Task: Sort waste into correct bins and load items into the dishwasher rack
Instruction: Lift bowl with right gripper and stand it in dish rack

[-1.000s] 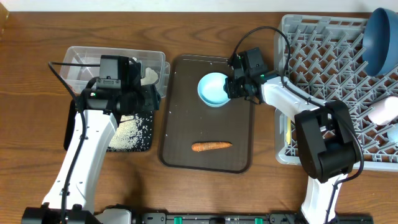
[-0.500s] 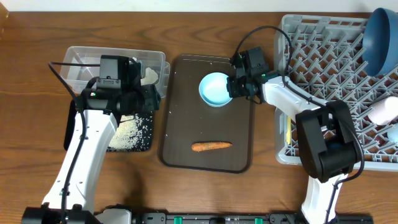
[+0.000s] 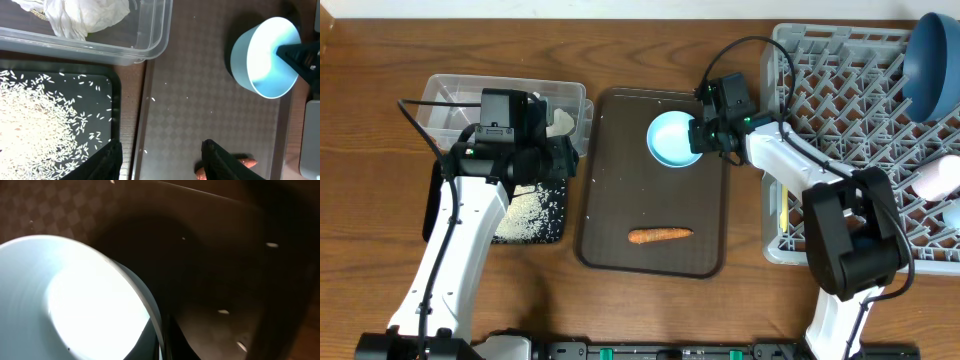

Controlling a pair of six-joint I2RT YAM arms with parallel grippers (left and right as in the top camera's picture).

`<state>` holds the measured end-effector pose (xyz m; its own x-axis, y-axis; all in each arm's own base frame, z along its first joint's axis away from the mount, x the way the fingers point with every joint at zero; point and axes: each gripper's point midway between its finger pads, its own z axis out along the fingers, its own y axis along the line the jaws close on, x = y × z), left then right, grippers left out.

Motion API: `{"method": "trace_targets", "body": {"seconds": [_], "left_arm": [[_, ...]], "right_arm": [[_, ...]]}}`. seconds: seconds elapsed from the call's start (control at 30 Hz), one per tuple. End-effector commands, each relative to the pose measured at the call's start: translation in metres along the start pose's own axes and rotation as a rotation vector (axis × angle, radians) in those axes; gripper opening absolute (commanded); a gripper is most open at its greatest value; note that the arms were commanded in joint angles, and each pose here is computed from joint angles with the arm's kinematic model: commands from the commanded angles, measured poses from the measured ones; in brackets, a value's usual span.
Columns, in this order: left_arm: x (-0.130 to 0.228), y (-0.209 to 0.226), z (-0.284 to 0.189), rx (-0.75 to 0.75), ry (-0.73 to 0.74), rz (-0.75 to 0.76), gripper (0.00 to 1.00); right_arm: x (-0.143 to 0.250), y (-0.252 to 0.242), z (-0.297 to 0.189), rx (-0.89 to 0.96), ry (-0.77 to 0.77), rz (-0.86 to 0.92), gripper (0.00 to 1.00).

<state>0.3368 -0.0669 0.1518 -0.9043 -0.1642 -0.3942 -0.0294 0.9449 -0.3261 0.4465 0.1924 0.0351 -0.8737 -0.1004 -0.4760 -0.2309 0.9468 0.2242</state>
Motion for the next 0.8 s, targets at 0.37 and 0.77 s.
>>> {"method": "trace_targets", "body": {"seconds": [0.37, 0.77], "left_arm": [[0.0, 0.001, 0.0, 0.0, -0.003, -0.004, 0.58], [-0.001, 0.001, 0.0, 0.001, -0.004, -0.003, 0.58]], "right_arm": [[-0.113, -0.139, -0.254, 0.916, -0.497, -0.137, 0.01], [-0.06, -0.286, -0.305, 1.509, -0.069, -0.105, 0.01]]}}
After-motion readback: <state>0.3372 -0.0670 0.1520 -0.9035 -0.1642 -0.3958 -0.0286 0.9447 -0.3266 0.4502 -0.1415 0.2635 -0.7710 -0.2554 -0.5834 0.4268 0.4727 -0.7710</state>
